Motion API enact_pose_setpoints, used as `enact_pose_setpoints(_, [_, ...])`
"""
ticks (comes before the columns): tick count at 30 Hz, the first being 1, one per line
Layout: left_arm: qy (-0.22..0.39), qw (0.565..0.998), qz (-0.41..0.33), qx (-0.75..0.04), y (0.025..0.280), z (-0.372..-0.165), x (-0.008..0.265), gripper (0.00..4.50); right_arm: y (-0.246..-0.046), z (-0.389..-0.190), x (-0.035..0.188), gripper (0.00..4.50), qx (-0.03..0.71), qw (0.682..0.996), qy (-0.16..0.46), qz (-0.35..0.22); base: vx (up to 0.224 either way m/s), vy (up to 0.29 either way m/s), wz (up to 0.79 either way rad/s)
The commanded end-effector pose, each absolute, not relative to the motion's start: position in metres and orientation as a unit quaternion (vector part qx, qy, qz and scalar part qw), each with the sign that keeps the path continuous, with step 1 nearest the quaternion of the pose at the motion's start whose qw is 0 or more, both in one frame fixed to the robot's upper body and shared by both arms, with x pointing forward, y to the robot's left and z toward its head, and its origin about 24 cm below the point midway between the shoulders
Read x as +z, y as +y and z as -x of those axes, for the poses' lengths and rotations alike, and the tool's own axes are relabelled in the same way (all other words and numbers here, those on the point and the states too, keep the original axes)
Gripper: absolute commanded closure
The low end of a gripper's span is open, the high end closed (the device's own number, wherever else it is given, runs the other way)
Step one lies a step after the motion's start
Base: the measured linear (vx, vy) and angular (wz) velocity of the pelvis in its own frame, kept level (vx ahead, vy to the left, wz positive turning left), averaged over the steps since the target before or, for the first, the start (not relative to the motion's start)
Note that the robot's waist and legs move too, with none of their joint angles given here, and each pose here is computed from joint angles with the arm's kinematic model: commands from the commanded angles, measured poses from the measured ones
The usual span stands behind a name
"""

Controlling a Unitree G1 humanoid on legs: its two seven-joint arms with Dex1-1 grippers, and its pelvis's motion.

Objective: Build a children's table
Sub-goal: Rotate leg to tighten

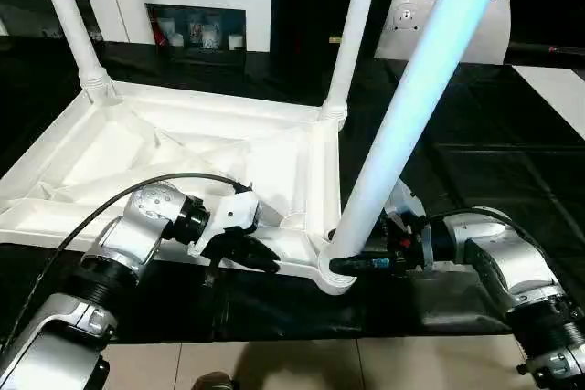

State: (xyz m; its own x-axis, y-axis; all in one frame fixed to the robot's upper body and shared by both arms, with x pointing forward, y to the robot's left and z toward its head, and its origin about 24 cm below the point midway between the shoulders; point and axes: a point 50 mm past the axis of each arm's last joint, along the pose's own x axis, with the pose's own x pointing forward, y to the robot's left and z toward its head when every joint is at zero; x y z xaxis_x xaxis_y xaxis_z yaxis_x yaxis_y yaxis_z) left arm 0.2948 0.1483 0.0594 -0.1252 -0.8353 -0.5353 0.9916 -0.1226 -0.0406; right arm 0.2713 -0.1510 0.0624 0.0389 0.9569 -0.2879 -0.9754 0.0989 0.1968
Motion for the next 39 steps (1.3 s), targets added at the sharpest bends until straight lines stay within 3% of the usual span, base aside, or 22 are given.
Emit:
enact_pose_setpoints(1, [0.192, 0.634, -0.193, -0.724, 0.138, -0.295, 0.059, 4.5, -0.145, -0.263, 0.056, 2.37, 0.678, 0.709, 0.194, -0.014, 0.0, 0.0, 0.0])
enact_pose_setpoints(3, [0.187, 0.668, -0.182, -0.697, 0.133, -0.299, 0.058, 4.5, -0.138, -0.261, 0.05, 2.37, 0.657, 0.728, 0.196, -0.019, 0.0, 0.0, 0.0])
enact_pose_setpoints(6, [0.189, 0.716, -0.174, -0.649, 0.123, -0.307, 0.055, 4.5, -0.122, -0.27, 0.038, 2.38, 0.585, 0.787, 0.195, -0.025, 0.0, 0.0, 0.0])
enact_pose_setpoints(7, [0.189, 0.716, -0.174, -0.649, 0.123, -0.307, 0.055, 4.5, -0.122, -0.27, 0.038, 2.38, 0.585, 0.787, 0.195, -0.025, 0.0, 0.0, 0.0])
enact_pose_setpoints(9, [0.175, 0.768, -0.135, -0.601, 0.105, -0.317, 0.058, 4.5, -0.105, -0.285, 0.03, 2.43, 0.495, 0.844, 0.2, -0.037, 0.0, 0.0, 0.0])
enact_pose_setpoints(10, [0.175, 0.768, -0.135, -0.601, 0.105, -0.317, 0.058, 4.5, -0.105, -0.285, 0.03, 2.44, 0.495, 0.844, 0.2, -0.037, 0.0, 0.0, 0.0])
enact_pose_setpoints(15, [0.181, 0.85, -0.086, -0.488, 0.076, -0.338, 0.061, 4.5, -0.078, -0.31, 0.024, 2.49, 0.365, 0.904, 0.218, -0.043, 0.0, 0.0, 0.0])
enact_pose_setpoints(18, [0.167, 0.876, -0.068, -0.447, 0.064, -0.345, 0.066, 4.5, -0.062, -0.319, 0.028, 2.49, 0.33, 0.916, 0.217, -0.066, 0.0, 0.0, 0.0])
enact_pose_setpoints(22, [0.16, 0.88, -0.066, -0.443, 0.063, -0.346, 0.07, 4.5, -0.056, -0.32, 0.032, 2.49, 0.332, 0.921, 0.196, -0.063, 0.0, 0.0, 0.0])
enact_pose_setpoints(23, [0.16, 0.88, -0.067, -0.442, 0.063, -0.346, 0.07, 4.5, -0.055, -0.321, 0.033, 1.83, 0.33, 0.923, 0.189, -0.061, 0.058, 0.003, 0.0])
enact_pose_setpoints(26, [0.157, 0.871, -0.091, -0.456, 0.069, -0.344, 0.07, 4.5, -0.06, -0.321, 0.035, 1.77, 0.327, 0.927, 0.169, -0.075, 0.0, 0.0, 0.0])
enact_pose_setpoints(29, [0.151, 0.86, -0.102, -0.477, 0.083, -0.341, 0.069, 4.5, -0.078, -0.321, 0.034, 1.36, 0.315, 0.933, 0.157, -0.075, 0.0, 0.0, 0.0])
enact_pose_setpoints(35, [0.151, 0.82, -0.136, -0.536, 0.105, -0.33, 0.065, 4.5, -0.112, -0.316, 0.038, 0.95, 0.346, 0.928, 0.13, -0.045, 0.0, 0.0, 0.0])
enact_pose_setpoints(37, [0.158, 0.787, -0.156, -0.576, 0.113, -0.323, 0.063, 4.5, -0.13, -0.313, 0.045, 0.75, 0.38, 0.919, 0.108, -0.01, 0.0, 0.0, 0.0])
enact_pose_setpoints(39, [0.161, 0.775, -0.165, -0.589, 0.117, -0.32, 0.062, 4.5, -0.134, -0.311, 0.047, 0.62, 0.394, 0.913, 0.104, -0.002, 0.0, 0.0, 0.0])
